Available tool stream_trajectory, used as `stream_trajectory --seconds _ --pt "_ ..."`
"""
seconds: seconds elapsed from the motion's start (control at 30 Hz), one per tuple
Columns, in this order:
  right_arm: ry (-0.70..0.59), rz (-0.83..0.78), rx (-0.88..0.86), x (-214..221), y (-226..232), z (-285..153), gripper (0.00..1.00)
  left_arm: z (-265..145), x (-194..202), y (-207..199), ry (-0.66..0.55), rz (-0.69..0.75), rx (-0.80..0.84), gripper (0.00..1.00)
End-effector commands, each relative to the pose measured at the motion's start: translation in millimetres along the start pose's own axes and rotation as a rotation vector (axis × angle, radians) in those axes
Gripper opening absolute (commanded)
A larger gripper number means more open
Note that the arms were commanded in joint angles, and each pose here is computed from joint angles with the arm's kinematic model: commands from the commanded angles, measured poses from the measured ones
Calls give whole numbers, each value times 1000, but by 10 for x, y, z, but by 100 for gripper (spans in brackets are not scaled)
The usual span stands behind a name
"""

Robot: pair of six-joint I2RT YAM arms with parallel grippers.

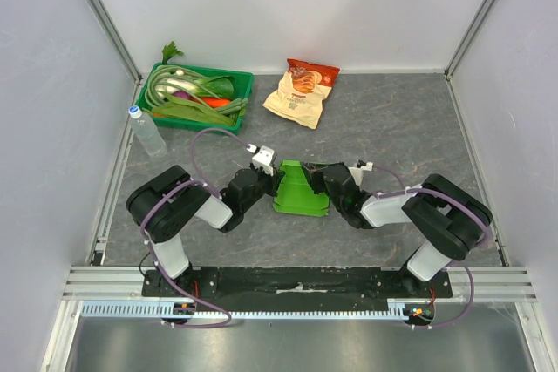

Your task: Fold the paper box

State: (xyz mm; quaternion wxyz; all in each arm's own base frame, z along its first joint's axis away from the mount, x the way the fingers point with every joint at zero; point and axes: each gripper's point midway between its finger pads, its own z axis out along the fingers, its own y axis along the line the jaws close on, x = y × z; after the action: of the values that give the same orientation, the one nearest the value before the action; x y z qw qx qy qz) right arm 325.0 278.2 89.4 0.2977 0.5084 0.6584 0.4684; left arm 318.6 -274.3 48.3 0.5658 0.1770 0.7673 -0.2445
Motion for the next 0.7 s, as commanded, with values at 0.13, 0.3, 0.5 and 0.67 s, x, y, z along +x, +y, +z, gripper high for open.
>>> stream_trajectory --seconds 0.13,0.3,0.5,0.67 --pt "75 -20 46 222 -274 9 0 131 -115 229 -45 45 -244 2" --pt "93 -28 48 304 -305 -16 0 135 59 414 34 93 -493 2" --pt "121 -28 22 371 -282 -35 0 83 265 533 75 99 -616 2" --pt "130 -17 16 376 -290 -51 0 99 339 566 79 142 -616 2"
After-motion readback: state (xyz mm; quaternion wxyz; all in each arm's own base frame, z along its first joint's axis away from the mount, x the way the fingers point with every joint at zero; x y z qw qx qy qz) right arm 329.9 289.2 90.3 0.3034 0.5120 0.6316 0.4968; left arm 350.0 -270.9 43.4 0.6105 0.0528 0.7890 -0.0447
